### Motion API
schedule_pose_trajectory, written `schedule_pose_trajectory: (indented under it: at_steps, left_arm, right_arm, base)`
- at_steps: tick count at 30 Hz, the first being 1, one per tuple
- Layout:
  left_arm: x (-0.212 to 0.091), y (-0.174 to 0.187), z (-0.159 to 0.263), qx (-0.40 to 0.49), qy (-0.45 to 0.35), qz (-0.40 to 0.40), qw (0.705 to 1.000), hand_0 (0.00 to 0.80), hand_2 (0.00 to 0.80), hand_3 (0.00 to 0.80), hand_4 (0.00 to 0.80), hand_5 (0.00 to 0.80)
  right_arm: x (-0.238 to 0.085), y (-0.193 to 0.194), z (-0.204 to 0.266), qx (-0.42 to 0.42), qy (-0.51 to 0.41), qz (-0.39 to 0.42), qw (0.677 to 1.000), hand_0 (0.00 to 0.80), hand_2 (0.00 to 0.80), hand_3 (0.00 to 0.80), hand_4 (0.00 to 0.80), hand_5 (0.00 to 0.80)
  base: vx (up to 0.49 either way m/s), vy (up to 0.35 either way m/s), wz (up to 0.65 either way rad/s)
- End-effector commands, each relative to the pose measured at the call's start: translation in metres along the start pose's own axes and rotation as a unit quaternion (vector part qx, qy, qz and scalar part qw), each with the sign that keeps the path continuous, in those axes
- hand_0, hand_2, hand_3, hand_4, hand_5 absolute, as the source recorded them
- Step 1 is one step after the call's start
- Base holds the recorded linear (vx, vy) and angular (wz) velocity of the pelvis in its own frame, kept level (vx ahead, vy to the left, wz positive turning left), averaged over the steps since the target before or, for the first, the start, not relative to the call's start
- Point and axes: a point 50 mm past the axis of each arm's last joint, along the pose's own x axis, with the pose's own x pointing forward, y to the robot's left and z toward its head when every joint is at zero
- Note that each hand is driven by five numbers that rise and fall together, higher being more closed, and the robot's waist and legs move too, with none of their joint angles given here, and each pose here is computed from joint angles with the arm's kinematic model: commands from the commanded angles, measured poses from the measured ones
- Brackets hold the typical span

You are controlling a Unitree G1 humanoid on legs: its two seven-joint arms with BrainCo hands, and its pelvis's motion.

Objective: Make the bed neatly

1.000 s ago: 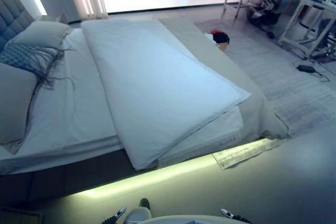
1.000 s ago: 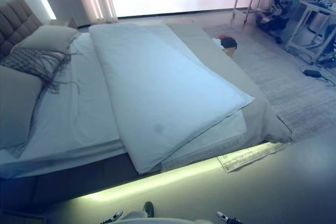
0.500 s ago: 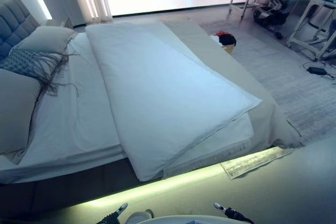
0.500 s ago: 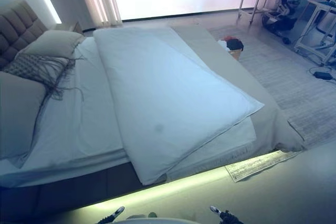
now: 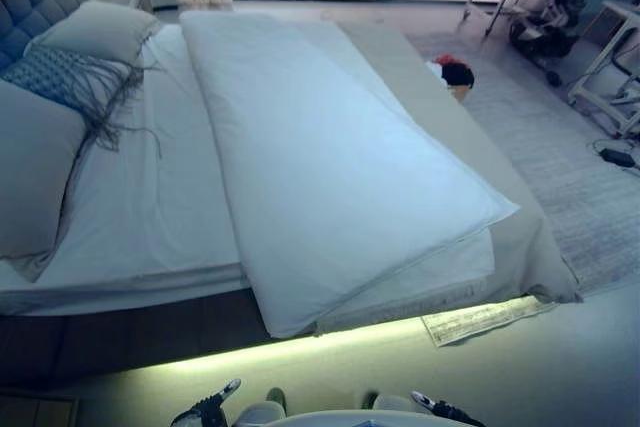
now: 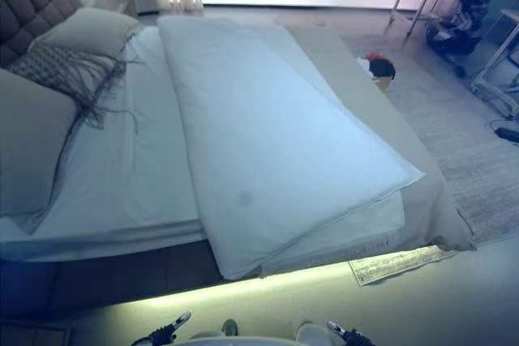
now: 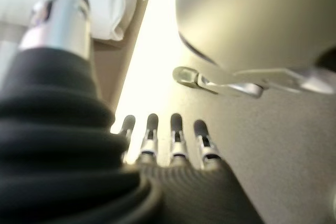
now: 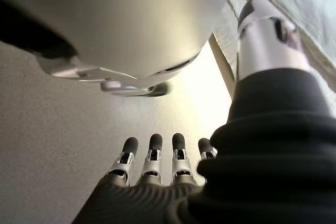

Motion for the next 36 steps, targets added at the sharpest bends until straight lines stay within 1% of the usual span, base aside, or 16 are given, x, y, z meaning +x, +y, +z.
schedule_pose_trajectory:
  at_steps: [1, 5, 9, 16, 20, 23, 26, 28, 30, 36]
  left_arm:
    - [0.001, -0.016, 0.022, 0.005, -0.032, -0.012, 0.999, 0.000, 0.000, 0.000, 0.000, 0.000]
    - [0.001, -0.013, -0.002, 0.022, -0.003, -0.014, 1.000, 0.000, 0.000, 0.000, 0.000, 0.000]
    - [0.001, -0.012, -0.005, 0.031, 0.008, -0.013, 0.999, 0.000, 0.000, 0.000, 0.000, 0.000]
    - [0.001, -0.018, -0.009, 0.038, 0.007, -0.019, 0.999, 0.000, 0.000, 0.000, 0.000, 0.000]
    - [0.001, -0.024, -0.008, 0.039, -0.004, -0.034, 0.999, 0.000, 0.000, 0.000, 0.000, 0.000]
    - [0.001, -0.032, 0.005, 0.075, -0.012, -0.046, 0.996, 0.000, 0.000, 0.000, 0.000, 0.000]
    - [0.001, -0.031, 0.020, 0.080, -0.033, -0.040, 0.995, 0.000, 0.000, 0.000, 0.000, 0.000]
    - [0.001, -0.031, 0.031, 0.077, -0.046, -0.043, 0.995, 0.000, 0.000, 0.000, 0.000, 0.000]
    - [0.000, -0.032, 0.041, 0.071, -0.060, -0.046, 0.995, 0.000, 0.000, 0.000, 0.000, 0.000]
    - [-0.004, -0.048, 0.073, 0.051, -0.109, -0.072, 0.990, 0.000, 0.000, 0.000, 0.000, 0.000]
  right_arm:
    - [0.002, 0.009, 0.032, 0.017, -0.042, 0.004, 0.999, 0.000, 0.000, 0.000, 0.000, 0.000]
    - [0.001, 0.006, 0.021, 0.022, -0.033, 0.002, 0.999, 0.000, 0.000, 0.000, 0.000, 0.000]
    - [0.001, 0.008, 0.019, 0.019, -0.033, 0.010, 0.999, 0.000, 0.000, 0.000, 0.000, 0.000]
    - [0.001, 0.017, 0.025, 0.035, -0.038, 0.065, 0.997, 0.000, 0.000, 0.000, 0.000, 0.000]
    - [0.000, 0.022, 0.045, 0.068, -0.061, 0.112, 0.989, 0.000, 0.000, 0.000, 0.000, 0.000]
    - [-0.003, 0.023, 0.073, 0.123, -0.105, 0.153, 0.975, 0.000, 0.000, 0.000, 0.000, 0.000]
    - [-0.005, 0.028, 0.088, 0.164, -0.113, 0.173, 0.965, 0.000, 0.000, 0.000, 0.000, 0.000]
    - [-0.005, 0.025, 0.089, 0.171, -0.105, 0.165, 0.966, 0.000, 0.000, 0.000, 0.000, 0.000]
    - [-0.004, 0.022, 0.092, 0.186, -0.100, 0.148, 0.966, 0.000, 0.000, 0.000, 0.000, 0.000]
    - [-0.008, 0.027, 0.121, 0.195, -0.108, 0.114, 0.968, 0.000, 0.000, 0.000, 0.000, 0.000]
  base:
    - [0.154, -0.102, 0.56]
    - [0.219, -0.072, 0.39]
    - [0.134, -0.067, 0.03]
    - [0.090, -0.064, 0.00]
    - [0.032, 0.035, 0.14]
    - [-0.042, 0.123, 0.07]
    - [-0.057, 0.105, -0.28]
    - [-0.002, 0.054, -0.18]
    - [-0.003, 0.035, 0.36]
    - [-0.115, -0.004, 0.19]
